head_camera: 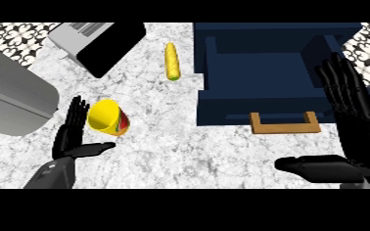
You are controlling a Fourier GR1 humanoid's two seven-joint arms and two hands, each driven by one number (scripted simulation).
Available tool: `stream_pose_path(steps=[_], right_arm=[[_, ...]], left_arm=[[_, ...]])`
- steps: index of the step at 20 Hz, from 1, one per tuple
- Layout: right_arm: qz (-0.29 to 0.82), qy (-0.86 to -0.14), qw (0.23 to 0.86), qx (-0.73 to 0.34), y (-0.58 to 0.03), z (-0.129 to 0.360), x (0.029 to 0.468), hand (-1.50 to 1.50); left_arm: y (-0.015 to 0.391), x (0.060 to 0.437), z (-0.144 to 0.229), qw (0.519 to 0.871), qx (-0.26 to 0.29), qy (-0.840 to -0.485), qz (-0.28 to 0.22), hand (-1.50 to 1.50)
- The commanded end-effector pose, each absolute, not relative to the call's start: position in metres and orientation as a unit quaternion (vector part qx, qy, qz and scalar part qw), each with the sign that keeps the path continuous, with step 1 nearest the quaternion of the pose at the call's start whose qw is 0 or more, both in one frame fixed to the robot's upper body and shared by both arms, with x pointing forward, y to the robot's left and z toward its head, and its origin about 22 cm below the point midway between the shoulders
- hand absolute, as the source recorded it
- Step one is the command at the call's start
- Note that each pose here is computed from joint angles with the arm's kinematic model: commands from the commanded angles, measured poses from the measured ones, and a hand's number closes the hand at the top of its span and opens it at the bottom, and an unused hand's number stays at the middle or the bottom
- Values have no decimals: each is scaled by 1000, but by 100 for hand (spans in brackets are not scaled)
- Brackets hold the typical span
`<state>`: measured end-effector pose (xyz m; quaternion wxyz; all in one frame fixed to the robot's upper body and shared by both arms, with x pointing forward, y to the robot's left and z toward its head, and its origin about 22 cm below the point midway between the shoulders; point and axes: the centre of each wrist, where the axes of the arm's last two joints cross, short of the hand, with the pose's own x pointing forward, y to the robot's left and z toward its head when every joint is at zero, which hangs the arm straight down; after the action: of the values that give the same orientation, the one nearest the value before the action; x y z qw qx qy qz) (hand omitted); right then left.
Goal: Pick up the cup, place it into the drawer and close the drawer
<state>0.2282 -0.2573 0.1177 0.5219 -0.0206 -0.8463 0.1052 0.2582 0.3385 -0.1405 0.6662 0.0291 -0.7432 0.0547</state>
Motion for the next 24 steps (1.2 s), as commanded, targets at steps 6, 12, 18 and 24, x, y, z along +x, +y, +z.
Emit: stream_pose_path(steps=[6, 12, 18, 24], right_arm=[[102, -847, 522, -11, -245, 125, 238, -150], [99, -843, 529, -12, -244, 115, 225, -150], [97, -843, 529, -11, -265, 107, 233, -150], [111, -841, 529, -5, -267, 110, 229, -150]], left_arm=[[321, 259, -147, 639, -13, -766, 67, -150], [317, 269, -141, 633, -68, -767, 75, -150], [297, 288, -133, 615, -113, -776, 88, -150], [303, 284, -134, 608, -179, -767, 96, 150]])
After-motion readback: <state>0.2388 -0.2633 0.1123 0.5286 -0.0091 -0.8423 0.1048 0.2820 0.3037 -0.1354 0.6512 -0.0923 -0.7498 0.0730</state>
